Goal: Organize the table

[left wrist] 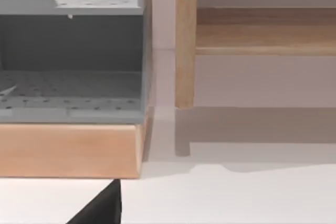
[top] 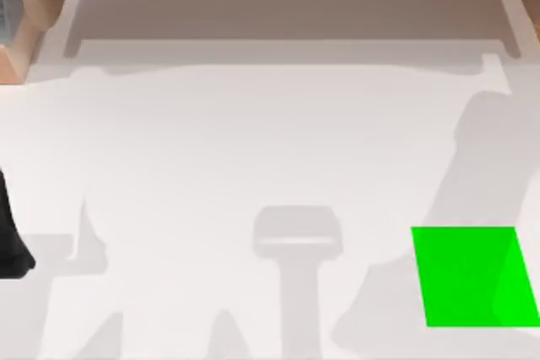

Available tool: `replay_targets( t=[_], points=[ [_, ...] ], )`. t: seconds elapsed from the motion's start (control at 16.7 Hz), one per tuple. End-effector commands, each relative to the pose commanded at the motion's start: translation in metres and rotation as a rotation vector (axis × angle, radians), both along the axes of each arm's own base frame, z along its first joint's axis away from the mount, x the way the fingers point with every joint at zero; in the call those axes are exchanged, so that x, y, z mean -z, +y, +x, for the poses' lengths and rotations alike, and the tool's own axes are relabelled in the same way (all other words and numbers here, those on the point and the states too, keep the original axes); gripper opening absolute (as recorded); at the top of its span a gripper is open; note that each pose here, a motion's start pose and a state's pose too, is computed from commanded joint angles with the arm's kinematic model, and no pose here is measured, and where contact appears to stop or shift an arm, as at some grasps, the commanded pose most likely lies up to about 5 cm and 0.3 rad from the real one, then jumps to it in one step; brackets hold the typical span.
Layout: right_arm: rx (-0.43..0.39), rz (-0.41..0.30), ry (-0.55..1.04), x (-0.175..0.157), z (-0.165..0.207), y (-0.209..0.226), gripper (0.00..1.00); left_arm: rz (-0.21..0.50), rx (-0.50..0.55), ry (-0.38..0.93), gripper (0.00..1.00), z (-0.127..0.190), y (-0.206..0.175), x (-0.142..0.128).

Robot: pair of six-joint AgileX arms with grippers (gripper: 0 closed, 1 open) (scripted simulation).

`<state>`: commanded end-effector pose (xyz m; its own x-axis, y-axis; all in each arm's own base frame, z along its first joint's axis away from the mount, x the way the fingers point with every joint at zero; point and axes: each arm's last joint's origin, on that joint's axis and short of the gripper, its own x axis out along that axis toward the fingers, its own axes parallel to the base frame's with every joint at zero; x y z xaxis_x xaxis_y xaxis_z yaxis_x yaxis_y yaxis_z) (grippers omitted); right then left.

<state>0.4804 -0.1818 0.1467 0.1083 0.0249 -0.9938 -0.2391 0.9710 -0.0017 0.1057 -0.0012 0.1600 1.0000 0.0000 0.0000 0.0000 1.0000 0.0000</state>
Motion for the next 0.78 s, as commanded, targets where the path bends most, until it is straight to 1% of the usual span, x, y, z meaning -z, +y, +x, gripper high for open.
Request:
replay_targets(
  t=[0.24,0.48,0.78],
  points=[
    [0.000,0.003,0.007,0.015,0.002,-0.001,1.00,0.000,0.000,0.000,1.00,0.000,0.000,0.000],
    [0.000,0.004,0.008,0.016,0.002,-0.001,1.00,0.000,0.000,0.000,1.00,0.000,0.000,0.000],
    [0.000,0.004,0.008,0.016,0.002,-0.001,0.62,0.000,0.000,0.000,1.00,0.000,0.000,0.000]
  ],
)
